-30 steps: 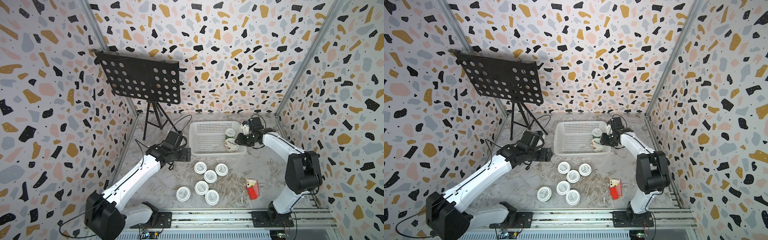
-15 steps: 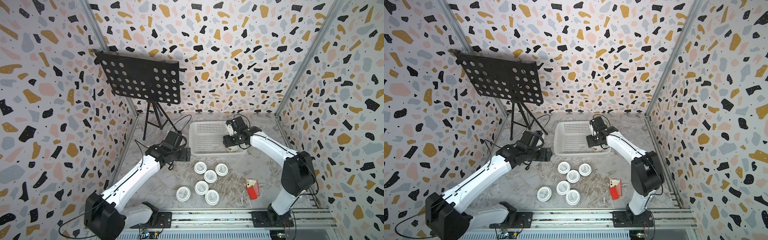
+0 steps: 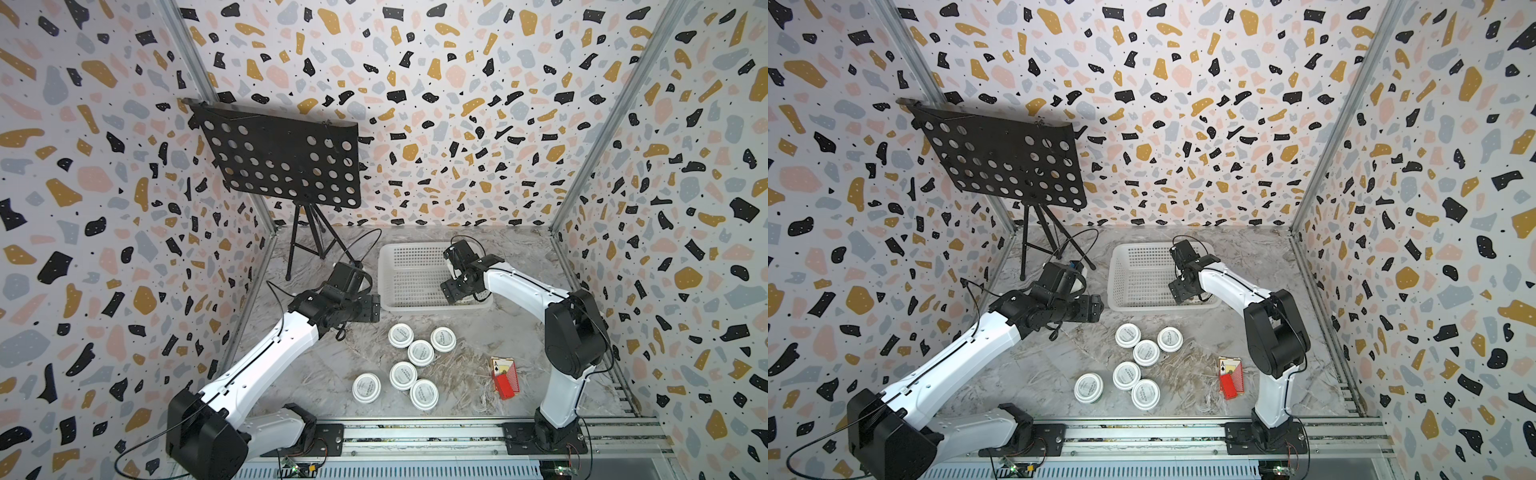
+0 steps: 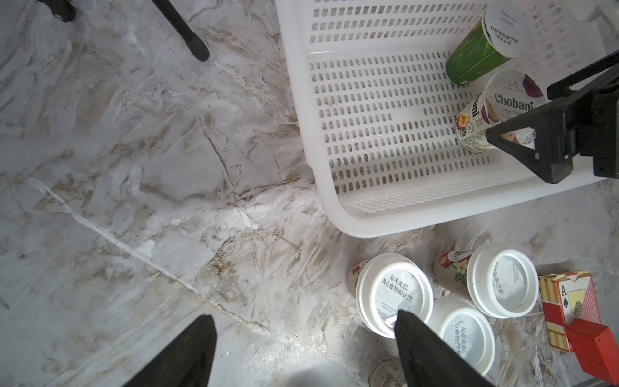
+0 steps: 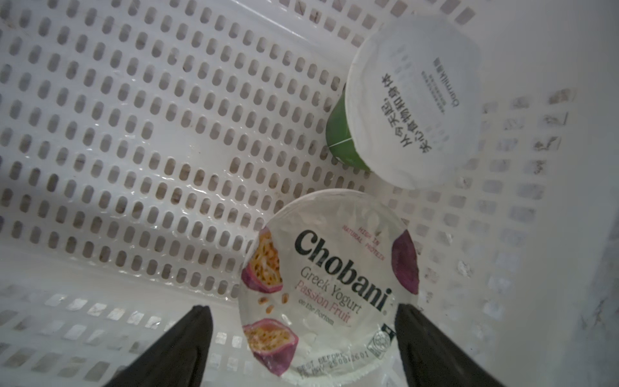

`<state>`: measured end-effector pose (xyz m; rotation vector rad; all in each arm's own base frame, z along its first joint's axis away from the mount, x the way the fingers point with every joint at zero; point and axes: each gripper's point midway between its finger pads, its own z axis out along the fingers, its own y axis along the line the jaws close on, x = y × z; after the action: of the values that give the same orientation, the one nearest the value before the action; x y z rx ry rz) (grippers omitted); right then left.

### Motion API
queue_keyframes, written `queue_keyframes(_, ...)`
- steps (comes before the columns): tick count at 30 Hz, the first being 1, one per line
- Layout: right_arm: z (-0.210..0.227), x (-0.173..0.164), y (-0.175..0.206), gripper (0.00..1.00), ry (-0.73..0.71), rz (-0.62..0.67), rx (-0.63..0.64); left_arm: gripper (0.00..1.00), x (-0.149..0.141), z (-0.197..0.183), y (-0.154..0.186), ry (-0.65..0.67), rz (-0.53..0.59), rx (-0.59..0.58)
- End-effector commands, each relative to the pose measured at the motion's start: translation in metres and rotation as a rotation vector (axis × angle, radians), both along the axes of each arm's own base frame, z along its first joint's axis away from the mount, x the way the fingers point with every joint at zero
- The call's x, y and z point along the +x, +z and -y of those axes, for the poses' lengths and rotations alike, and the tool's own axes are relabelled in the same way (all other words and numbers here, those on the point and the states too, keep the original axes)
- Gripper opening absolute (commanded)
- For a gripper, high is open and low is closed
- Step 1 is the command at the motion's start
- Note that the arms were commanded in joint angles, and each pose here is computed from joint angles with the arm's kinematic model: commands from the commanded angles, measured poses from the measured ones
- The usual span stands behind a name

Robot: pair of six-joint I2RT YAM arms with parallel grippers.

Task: Put the yogurt in the basket
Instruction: Place the yogurt in the basket.

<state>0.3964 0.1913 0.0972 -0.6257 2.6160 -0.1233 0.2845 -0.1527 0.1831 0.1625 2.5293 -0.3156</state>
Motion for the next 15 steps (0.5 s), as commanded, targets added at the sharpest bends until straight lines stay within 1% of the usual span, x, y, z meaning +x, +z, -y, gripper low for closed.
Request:
queue_keyframes(1, 0.0034, 0.0047, 0.0174, 0.91, 0.002, 0.04, -0.033, 0.87, 0.0033, -0.0024, 0.0081, -0.002, 0.04, -0.001)
queue_keyframes(15, 0.0111, 0.0052, 0.0213, 0.91, -0.014, 0.062, -0.064, 0.88, 0.0031, -0.0028, 0.0079, -0.002, 0.039, -0.002)
